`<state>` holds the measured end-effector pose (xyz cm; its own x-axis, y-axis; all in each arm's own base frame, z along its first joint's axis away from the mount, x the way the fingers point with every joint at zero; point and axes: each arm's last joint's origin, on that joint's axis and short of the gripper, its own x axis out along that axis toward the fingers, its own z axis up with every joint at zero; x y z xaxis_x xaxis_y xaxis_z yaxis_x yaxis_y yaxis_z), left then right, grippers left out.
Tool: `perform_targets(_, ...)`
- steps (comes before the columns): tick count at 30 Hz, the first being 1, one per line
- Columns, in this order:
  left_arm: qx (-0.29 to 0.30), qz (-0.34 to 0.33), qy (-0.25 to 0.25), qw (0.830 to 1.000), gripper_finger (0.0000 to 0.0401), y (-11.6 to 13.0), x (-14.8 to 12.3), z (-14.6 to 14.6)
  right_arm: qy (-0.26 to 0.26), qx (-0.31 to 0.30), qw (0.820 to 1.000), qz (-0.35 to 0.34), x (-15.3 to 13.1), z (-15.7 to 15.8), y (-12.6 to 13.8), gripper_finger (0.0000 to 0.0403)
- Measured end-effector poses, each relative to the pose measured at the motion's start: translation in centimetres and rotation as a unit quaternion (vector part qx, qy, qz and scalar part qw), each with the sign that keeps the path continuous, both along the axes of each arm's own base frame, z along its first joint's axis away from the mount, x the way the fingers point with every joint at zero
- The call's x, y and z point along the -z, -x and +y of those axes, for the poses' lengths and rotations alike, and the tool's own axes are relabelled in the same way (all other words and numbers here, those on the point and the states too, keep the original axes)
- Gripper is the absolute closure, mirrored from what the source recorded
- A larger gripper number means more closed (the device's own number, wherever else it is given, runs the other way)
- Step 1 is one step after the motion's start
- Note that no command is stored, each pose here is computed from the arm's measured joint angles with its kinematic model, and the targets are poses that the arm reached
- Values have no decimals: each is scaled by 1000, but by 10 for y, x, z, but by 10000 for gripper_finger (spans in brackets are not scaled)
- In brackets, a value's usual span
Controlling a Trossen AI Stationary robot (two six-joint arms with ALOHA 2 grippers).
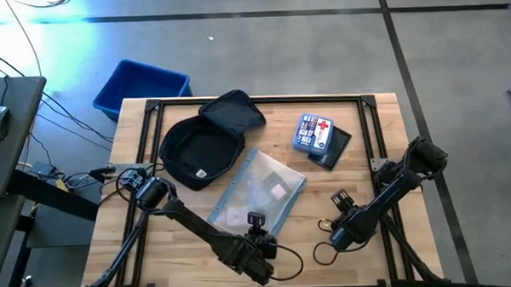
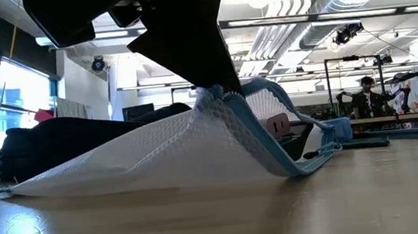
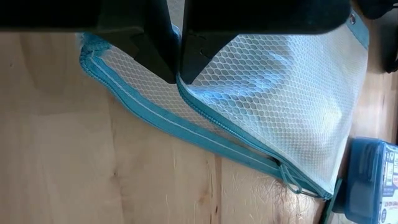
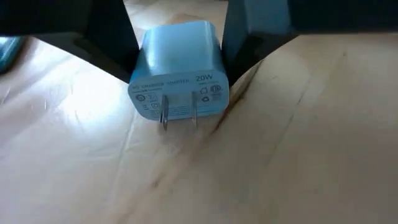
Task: Unpack backpack
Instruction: Put the white adaptor into the transparent zip bag
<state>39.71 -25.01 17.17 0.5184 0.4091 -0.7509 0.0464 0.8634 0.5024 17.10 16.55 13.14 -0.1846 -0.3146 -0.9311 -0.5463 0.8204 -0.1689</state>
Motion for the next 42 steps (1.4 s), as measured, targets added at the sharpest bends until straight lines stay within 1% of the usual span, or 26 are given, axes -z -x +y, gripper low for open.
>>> perform_targets(2,0,0,0,1000,401,0,0,0,3,61,998,-28,-3,3,-4,238)
perform_targets(4,0,0,0,1000,401,0,0,0,-14,120,990,-68,-8,10,-14,238)
perform_targets(6,4,1,-4,1000,401,1,0,-1,-45,144,982,-113,-13,19,-23,238)
perform_targets(8,10,-2,-11,1000,401,2,0,-4,-92,137,968,-189,-18,33,-37,238)
perform_targets(10,16,-7,-18,1000,401,4,-1,-8,-132,118,943,-284,-24,47,-51,238)
perform_targets(11,20,-10,-19,1000,401,5,-1,-10,-140,104,929,-325,-27,51,-57,238)
perform_targets(13,32,-18,-19,999,401,5,-2,-14,-137,82,906,-392,-30,53,-69,238)
perform_targets(15,41,-31,-27,998,401,5,-3,-19,-137,72,884,-441,-31,52,-83,238)
perform_targets(18,44,-54,-44,997,401,5,-9,-23,-140,62,870,-468,-29,46,-101,238)
perform_targets(21,57,-63,-46,995,401,4,-16,-28,-121,64,867,-480,-24,34,-115,238)
perform_targets(25,69,-72,-58,993,401,8,-22,-36,-111,72,857,-497,-21,20,-132,238)
perform_targets(29,92,-67,-69,991,401,12,-23,-43,-113,88,834,-533,-18,8,-152,238)
perform_targets(31,91,-68,-68,991,401,12,-23,-43,-114,101,824,-546,-15,1,-160,237)
perform_targets(32,88,-69,-66,991,401,12,-23,-43,-116,110,818,-553,-13,-2,-164,228)
perform_targets(33,87,-70,-65,992,401,12,-23,-43,-118,121,812,-559,-11,-5,-168,211)
perform_targets(34,86,-70,-65,992,401,12,-23,-43,-118,129,810,-560,-10,-8,-170,189)
perform_targets(36,86,-69,-63,992,401,12,-23,-42,-117,144,808,-559,-7,-14,-173,140)
perform_targets(38,87,-66,-56,992,401,12,-23,-43,-115,150,810,-554,-6,-17,-174,98)
perform_targets(40,89,-62,-50,993,401,13,-22,-43,-117,156,809,-554,-8,-19,-173,68)
perform_targets(42,91,-57,-50,993,401,14,-22,-44,-129,154,806,-557,-15,-18,-172,50)
